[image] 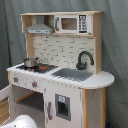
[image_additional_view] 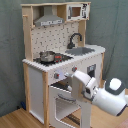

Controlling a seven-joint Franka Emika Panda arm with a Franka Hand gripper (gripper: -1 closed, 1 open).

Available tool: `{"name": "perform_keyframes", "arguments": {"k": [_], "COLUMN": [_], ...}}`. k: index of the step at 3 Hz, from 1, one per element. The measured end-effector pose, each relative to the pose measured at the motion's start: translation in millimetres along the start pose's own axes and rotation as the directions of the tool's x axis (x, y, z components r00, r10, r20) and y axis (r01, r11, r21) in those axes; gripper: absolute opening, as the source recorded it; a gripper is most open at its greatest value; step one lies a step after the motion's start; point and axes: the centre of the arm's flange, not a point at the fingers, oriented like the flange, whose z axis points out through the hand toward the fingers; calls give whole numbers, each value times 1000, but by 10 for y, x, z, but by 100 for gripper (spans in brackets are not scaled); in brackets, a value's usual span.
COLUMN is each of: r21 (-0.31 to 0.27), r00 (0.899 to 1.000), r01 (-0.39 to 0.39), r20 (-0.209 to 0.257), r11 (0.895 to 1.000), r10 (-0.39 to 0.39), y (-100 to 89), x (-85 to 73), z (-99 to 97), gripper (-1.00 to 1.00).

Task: Play with the kitchen

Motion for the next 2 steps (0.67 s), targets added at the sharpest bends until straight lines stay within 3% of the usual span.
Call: {"name": "perform_keyframes", "arguments": {"k": [1,2], "r21": [39,78], "r00": [996,984], "r01": [-85,-177], "r20": [15,43], "r11": [996,981], "r10": [84,174], "y": [-308,-553], "x": [-29,-18], "z": [-68,-160], "gripper": [100,100]}}
